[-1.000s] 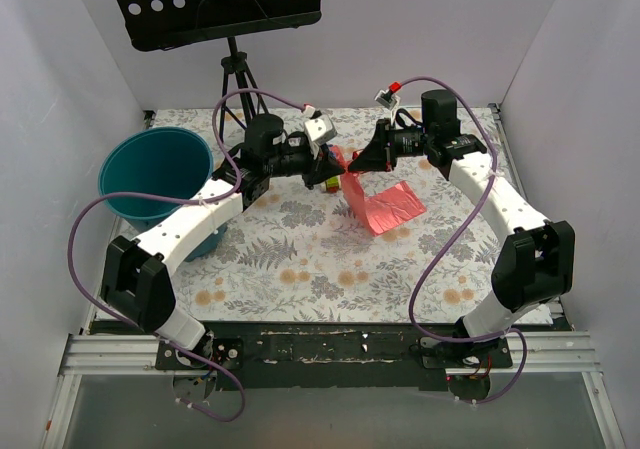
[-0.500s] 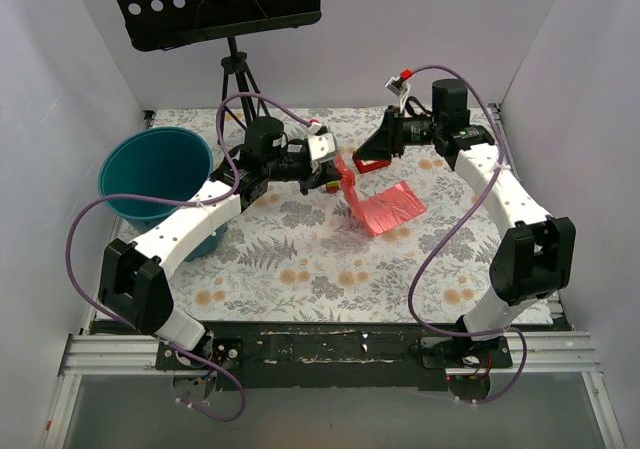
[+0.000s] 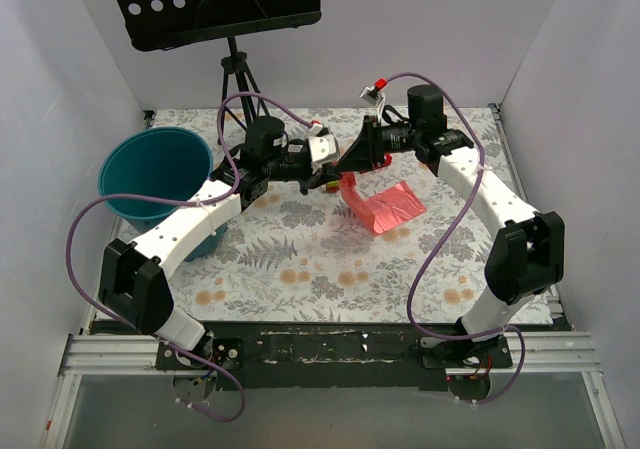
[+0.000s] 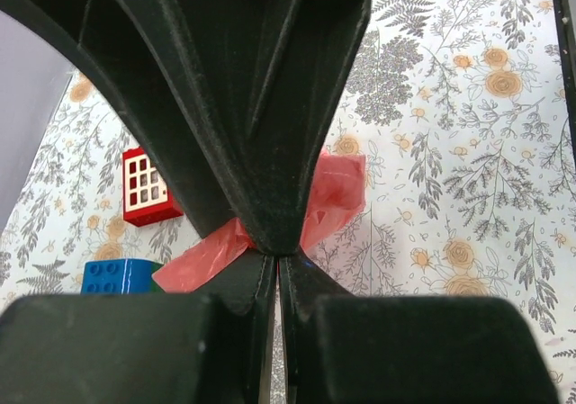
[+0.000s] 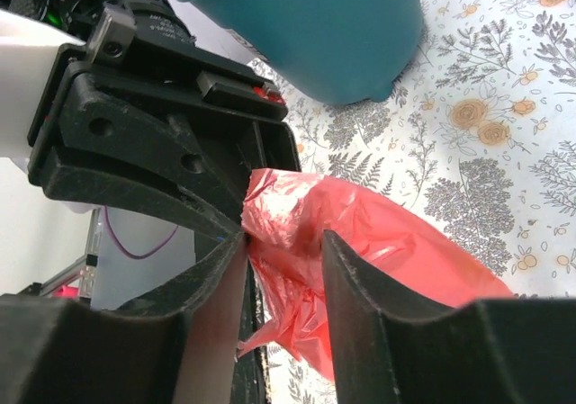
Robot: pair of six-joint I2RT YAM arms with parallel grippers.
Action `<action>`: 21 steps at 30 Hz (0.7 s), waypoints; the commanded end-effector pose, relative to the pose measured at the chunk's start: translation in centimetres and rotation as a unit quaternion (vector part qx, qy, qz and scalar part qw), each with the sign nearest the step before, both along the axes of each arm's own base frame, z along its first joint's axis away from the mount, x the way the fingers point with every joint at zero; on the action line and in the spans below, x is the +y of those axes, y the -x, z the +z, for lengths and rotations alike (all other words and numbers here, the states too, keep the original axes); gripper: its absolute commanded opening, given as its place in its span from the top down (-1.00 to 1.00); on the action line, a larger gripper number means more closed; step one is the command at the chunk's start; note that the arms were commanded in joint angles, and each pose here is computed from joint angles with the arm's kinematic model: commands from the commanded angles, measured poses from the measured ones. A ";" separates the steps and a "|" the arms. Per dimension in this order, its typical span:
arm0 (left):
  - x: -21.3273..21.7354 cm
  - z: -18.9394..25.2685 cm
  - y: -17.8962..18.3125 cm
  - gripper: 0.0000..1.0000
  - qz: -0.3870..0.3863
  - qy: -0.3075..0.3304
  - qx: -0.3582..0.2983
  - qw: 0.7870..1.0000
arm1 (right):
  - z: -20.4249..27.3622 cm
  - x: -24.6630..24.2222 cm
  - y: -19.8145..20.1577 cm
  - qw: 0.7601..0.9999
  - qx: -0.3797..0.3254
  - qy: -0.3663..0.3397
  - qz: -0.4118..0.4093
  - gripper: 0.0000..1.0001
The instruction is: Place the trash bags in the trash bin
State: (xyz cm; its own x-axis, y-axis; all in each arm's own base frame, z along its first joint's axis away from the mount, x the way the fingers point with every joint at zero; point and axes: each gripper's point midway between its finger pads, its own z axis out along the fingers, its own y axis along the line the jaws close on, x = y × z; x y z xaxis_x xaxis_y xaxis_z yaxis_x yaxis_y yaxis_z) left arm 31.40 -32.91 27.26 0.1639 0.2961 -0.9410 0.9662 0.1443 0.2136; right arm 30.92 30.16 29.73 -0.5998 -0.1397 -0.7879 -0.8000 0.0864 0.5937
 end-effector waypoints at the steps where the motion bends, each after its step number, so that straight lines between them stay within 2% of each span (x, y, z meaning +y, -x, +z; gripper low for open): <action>1: -0.2 3.4 0.5 1.00 -0.008 0.026 -0.032 0.999 | 0.4 0.7 1.1 1.000 -0.017 -0.011 0.021 0.25; 4: -0.1 3.6 0.3 1.00 0.003 0.031 -0.029 0.999 | 0.2 0.8 1.5 1.000 -0.017 -0.011 0.023 0.93; 5: 0.0 3.7 0.2 1.00 0.009 0.034 -0.028 0.999 | 0.1 0.7 1.5 1.000 -0.015 -0.009 0.021 0.97; 10: 1.1 3.6 -0.6 1.00 0.055 0.026 -0.043 0.997 | -0.1 -1.4 -0.1 0.999 -0.022 0.007 -0.035 0.97; 14: 2.1 3.4 -0.3 1.00 0.069 0.019 -0.053 0.996 | -1.3 -3.8 -2.6 0.992 -0.033 0.048 -0.108 0.97; 21: 2.5 2.6 0.3 1.00 0.070 0.010 -0.047 0.996 | -1.4 -4.6 -3.7 0.989 -0.033 0.058 -0.132 0.97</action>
